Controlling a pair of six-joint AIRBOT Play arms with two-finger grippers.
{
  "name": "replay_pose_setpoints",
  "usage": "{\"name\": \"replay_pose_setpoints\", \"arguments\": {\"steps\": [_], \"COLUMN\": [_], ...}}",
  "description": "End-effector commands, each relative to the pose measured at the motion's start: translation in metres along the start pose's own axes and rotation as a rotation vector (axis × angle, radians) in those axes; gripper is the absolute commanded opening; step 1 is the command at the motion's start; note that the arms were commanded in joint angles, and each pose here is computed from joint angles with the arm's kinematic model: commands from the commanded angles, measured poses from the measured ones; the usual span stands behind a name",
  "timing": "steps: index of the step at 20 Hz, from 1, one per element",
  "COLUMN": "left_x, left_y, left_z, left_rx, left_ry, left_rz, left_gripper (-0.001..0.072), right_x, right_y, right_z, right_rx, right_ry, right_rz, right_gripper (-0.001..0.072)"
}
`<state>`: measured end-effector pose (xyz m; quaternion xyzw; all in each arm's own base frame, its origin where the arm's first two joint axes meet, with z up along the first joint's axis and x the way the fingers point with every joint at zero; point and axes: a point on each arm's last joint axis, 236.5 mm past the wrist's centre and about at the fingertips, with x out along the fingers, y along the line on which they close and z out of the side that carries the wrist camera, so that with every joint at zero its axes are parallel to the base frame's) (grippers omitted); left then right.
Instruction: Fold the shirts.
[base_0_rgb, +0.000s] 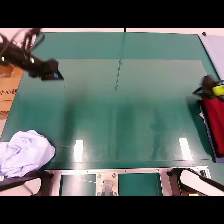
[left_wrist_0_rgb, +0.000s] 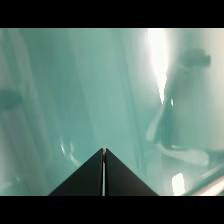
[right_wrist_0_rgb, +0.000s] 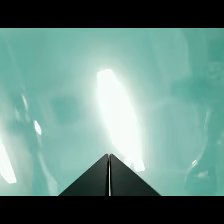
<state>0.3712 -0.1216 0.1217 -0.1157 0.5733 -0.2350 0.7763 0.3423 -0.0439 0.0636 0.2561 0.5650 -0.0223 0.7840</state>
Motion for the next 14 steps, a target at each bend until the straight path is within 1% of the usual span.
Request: {"name": "replay_pose_setpoints", "arguments": {"steps": [1, 4, 7, 14], "left_x": [0.025, 0.038, 0.043, 0.043], "left_y": [0.007, 0.014, 0.027, 0.029], "left_z": [-0.078, -0.127, -0.140, -0.136], "left_rx": [-0.056, -0.087, -0.089, -0.088], "left_ry": [0.070, 0.126, 0.152, 0.132], "left_rz": [0.017, 0.026, 0.070, 0.077], "left_gripper": [0.0024, 0.0025, 0.0026, 0.0026], "right_x": [0.043, 0.066, 0.075, 0.077], "right_y": [0.033, 0.040, 0.047, 0.047], "right_z": [-0.081, -0.127, -0.150, -0.152], "right_rx": [-0.212, -0.265, -0.285, -0.285], "right_ry": [0.067, 0.104, 0.158, 0.163], "right_rz": [-0.008, 0.010, 0.033, 0.033], "right_gripper": [0.0017, 0.0016, 0.0017, 0.0017]}}
